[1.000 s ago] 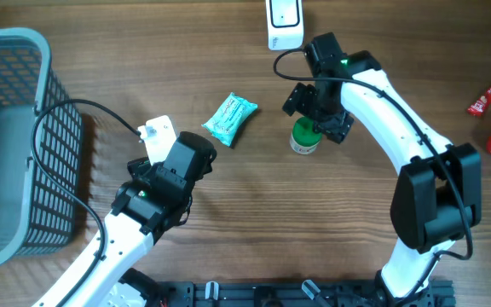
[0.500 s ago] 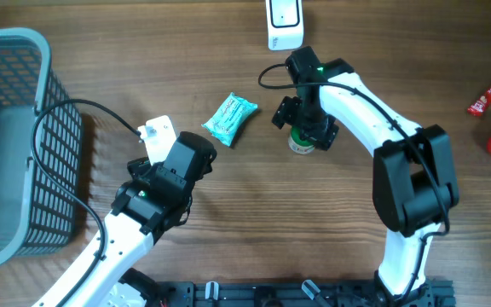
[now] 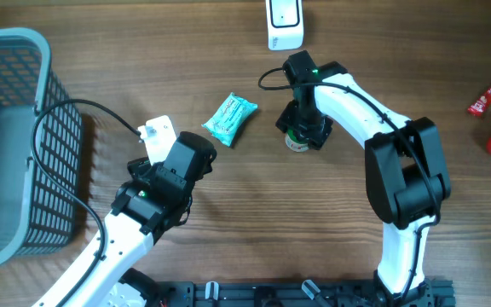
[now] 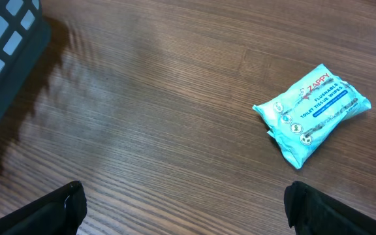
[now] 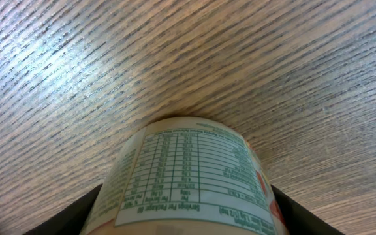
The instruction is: Scan the item barcode
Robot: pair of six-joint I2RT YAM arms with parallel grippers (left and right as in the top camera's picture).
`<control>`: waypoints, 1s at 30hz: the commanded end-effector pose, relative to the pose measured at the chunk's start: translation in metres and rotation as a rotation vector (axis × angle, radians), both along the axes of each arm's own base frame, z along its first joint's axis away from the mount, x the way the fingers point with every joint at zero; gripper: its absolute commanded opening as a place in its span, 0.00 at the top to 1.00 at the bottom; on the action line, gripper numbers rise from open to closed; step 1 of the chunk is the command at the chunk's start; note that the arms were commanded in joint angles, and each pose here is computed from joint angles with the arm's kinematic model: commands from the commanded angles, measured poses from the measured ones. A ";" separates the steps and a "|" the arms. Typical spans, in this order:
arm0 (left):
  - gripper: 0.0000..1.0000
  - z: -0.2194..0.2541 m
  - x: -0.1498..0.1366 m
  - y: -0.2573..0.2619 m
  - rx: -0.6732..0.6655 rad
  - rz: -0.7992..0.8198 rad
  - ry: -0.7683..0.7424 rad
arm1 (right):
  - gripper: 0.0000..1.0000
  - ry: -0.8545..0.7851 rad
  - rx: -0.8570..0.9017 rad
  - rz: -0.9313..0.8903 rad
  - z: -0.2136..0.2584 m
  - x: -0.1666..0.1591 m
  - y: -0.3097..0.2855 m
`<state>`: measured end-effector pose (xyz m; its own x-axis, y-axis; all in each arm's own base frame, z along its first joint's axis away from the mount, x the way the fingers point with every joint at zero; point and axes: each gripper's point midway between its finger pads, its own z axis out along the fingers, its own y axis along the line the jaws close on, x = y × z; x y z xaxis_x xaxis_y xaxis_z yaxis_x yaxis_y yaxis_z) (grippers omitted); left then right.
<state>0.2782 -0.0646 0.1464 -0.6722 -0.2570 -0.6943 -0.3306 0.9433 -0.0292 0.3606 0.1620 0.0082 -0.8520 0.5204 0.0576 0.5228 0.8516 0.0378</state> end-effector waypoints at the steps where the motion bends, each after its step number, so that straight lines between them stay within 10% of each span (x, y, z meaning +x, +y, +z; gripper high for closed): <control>1: 0.00 0.002 0.001 0.002 0.019 0.002 -0.010 | 0.35 0.064 -0.013 0.025 -0.008 -0.010 -0.009; 17: 0.00 0.002 0.001 0.002 0.019 0.002 -0.010 | 0.38 0.155 0.593 0.561 0.128 -0.091 0.019; 30: 0.00 0.002 0.001 0.002 0.019 0.002 -0.009 | 0.38 0.296 0.711 0.500 0.135 -0.125 0.026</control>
